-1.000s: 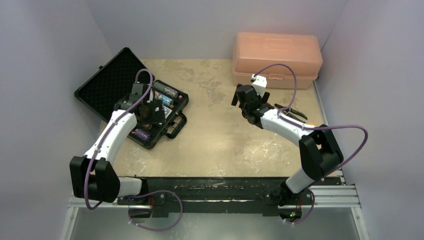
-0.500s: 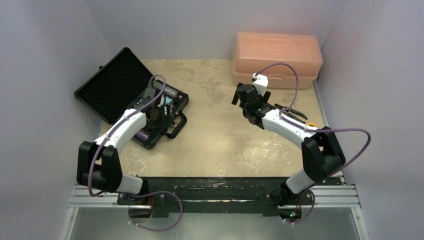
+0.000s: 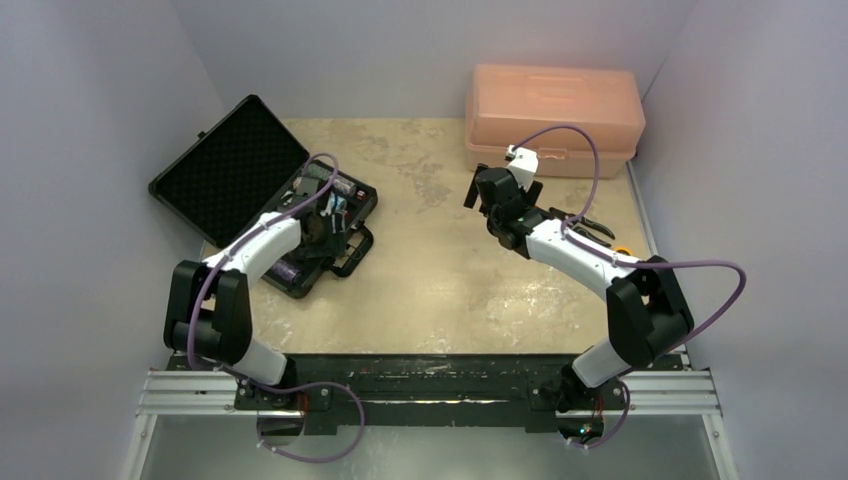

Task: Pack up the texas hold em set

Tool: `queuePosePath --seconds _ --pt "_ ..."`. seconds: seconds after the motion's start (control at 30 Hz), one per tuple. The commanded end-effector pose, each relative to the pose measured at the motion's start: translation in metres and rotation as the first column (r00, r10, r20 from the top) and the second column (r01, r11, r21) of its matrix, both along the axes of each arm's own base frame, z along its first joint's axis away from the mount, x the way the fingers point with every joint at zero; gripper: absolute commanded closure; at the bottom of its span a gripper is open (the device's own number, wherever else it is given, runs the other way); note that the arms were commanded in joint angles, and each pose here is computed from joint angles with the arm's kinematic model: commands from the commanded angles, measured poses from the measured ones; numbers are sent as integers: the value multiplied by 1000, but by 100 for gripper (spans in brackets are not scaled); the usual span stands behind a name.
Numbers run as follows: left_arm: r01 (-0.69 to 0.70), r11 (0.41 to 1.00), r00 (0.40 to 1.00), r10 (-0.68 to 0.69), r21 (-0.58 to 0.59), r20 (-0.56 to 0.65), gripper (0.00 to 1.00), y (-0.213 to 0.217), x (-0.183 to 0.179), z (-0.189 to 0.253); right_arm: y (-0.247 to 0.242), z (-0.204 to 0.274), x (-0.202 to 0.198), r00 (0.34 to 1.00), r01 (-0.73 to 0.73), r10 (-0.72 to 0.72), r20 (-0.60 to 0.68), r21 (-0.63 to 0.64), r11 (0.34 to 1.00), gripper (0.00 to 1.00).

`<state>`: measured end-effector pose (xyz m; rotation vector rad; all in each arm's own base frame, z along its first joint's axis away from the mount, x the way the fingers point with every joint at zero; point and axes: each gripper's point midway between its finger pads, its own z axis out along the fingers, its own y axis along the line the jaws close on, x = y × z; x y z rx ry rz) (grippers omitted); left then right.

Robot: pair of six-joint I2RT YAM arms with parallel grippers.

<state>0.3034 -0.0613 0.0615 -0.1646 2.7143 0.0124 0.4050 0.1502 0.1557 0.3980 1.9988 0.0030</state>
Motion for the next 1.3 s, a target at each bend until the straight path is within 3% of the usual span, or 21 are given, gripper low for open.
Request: queuePosePath --seconds 0.0,0.23,0.5,1.27 --pt "-85 996 996 85 7 28 32 3 11 0 -2 20 1 999 4 -6 50 24 1000 1" --pt "-124 992 992 124 -36 4 41 -5 9 -13 -3 25 0 998 4 -6 61 28 1000 1" --pt "-99 987 995 97 -124 -20 69 -24 7 -25 -10 31 -1 996 29 -30 86 16 999 1" --pt "83 982 997 -83 -171 6 90 -111 12 -22 -18 36 0 993 53 -53 106 0 999 1"
